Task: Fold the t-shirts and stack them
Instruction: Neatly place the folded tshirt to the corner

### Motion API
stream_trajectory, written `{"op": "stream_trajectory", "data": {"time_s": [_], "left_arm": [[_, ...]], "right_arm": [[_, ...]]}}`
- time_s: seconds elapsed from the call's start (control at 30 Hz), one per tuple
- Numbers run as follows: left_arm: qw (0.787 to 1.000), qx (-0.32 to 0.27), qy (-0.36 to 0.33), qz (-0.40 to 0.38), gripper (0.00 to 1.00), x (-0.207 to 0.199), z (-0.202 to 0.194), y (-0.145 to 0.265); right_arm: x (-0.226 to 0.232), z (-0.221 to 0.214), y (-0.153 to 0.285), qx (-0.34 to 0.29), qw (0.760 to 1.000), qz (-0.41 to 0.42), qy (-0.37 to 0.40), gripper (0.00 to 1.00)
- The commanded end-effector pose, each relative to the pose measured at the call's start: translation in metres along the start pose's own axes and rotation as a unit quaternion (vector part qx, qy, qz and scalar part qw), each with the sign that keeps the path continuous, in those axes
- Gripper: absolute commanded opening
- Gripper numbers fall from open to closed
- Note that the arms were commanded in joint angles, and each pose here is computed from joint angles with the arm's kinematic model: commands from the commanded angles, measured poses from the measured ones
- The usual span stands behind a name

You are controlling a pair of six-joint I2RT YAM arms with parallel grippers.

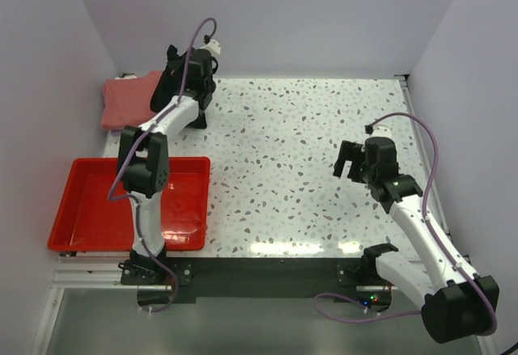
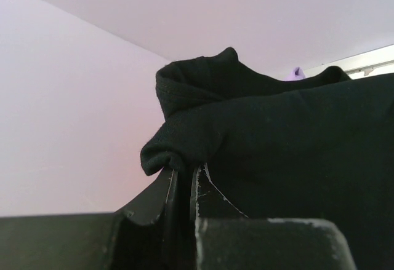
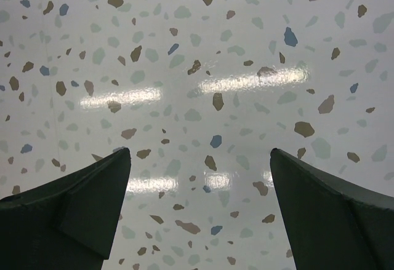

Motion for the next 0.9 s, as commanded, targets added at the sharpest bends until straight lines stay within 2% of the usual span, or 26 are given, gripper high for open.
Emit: {"op": "stream_trajectory", "data": {"time_s": [0.0, 0.4, 0.87], "left_arm": [[0.995, -0.058, 0.058, 0.058, 0.0, 0.075, 0.029, 0.007], [0.988, -0.093, 0.094, 0.085, 0.0, 0.137, 0.031, 0.035], [0.982, -0.107, 0.124, 0.097, 0.0, 0.165, 0.021, 0.059]], "right_arm": [[0.0, 0.012, -0.002, -0.028, 0.999, -0.012, -0.008, 0.99], [-0.001, 0.01, -0.007, -0.014, 1.0, -0.023, -0.004, 0.99], [-0.001, 0.008, -0.008, -0.012, 1.0, -0.021, -0.004, 0.99]]}}
Point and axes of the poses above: each gripper's point midway between its finger pads, its own y axis back along the fingers, its own x axis along the line the jaws close on, z = x × y, the point moved 5 cm from there along y, back along the fingers, and after that the axes turned 6 degrees about -y, right-handed, at the moved point
